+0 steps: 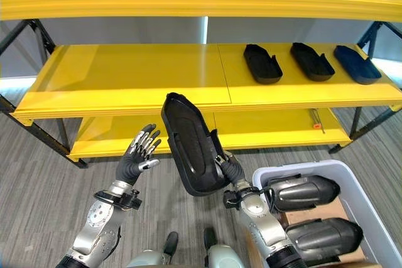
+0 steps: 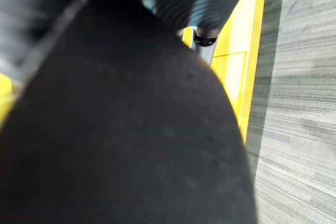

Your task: Move parts from the plastic box to the shelf.

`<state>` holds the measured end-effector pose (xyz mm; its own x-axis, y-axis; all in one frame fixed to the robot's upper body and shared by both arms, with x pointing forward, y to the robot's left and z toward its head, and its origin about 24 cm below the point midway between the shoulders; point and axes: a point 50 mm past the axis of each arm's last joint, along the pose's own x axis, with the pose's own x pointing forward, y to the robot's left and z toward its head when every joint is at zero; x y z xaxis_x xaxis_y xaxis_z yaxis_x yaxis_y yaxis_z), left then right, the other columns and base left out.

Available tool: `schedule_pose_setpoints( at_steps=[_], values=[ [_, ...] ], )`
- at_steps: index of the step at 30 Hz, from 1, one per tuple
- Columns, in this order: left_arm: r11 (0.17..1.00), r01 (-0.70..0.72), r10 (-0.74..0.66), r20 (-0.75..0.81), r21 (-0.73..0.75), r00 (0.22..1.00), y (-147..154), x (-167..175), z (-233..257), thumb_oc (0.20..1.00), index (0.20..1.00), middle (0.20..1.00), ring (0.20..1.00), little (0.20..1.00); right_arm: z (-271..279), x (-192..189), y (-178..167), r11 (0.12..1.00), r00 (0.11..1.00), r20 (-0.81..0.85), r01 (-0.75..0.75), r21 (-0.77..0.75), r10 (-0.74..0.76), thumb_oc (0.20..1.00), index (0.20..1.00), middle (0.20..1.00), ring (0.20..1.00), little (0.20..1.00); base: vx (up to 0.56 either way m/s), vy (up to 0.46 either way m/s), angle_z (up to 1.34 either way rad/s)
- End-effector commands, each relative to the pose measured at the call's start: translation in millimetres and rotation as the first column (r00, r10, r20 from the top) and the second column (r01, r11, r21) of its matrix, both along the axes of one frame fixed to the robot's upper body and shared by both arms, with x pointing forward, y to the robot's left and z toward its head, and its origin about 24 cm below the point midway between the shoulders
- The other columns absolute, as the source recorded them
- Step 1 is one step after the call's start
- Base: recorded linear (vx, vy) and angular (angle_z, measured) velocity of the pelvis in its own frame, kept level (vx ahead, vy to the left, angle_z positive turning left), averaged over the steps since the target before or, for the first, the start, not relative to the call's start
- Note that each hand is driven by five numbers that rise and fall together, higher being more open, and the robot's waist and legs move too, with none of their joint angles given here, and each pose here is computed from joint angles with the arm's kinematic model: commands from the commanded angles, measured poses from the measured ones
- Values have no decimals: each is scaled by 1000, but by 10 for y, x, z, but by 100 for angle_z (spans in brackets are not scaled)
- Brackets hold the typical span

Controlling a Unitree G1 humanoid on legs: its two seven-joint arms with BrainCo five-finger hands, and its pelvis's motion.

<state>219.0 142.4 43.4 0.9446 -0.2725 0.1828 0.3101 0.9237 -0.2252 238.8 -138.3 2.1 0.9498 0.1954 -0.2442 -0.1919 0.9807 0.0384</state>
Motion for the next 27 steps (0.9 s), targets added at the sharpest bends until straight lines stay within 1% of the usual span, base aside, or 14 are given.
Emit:
schedule_pose_setpoints(
  at_steps=[1,7,11,13,15,17,20,23,27],
  values=[
    [1000,0,2,91,-16,996,25,-9,187,1000,1000,1000,1000,1000,391,141,102,995,983,182,-43,89,26,200,200,200,200,200,246,-164,1],
    [1000,20,-19,101,-11,995,-3,-12,237,1000,1000,1000,1000,1000,382,141,57,996,981,192,-33,80,18,200,200,200,200,200,170,-159,-1],
    [1000,-6,9,110,-24,994,-11,46,271,1000,1000,1000,1000,1000,373,165,69,997,978,205,-39,69,24,200,200,200,200,200,193,-203,38],
    [1000,-1,2,117,-16,993,-29,70,275,1000,1000,1000,1000,1000,356,163,58,997,979,202,-37,71,22,200,200,200,200,200,95,-136,28],
    [999,38,-37,143,-2,989,-82,102,299,1000,1000,1000,1000,1000,336,130,9,998,977,211,-25,63,11,200,200,200,200,200,59,-157,23],
    [999,44,-44,151,7,988,-95,118,307,1000,1000,1000,1000,1000,326,129,5,998,978,209,-21,64,7,200,200,200,200,200,109,-42,94],
    [998,9,-19,181,56,983,-59,140,338,1000,1000,1000,1000,1000,327,134,-33,998,981,192,-2,62,-10,200,200,200,200,200,232,164,-12],
    [997,-78,72,197,23,978,84,150,378,1000,1000,1000,1000,1000,354,77,-127,1000,980,201,-5,26,-1,200,200,200,200,200,267,336,5],
    [988,-143,127,216,57,968,206,129,372,1000,1000,1000,1000,1000,323,42,-177,1000,982,187,1,8,-2,200,200,200,200,200,237,378,18]
  ],
)
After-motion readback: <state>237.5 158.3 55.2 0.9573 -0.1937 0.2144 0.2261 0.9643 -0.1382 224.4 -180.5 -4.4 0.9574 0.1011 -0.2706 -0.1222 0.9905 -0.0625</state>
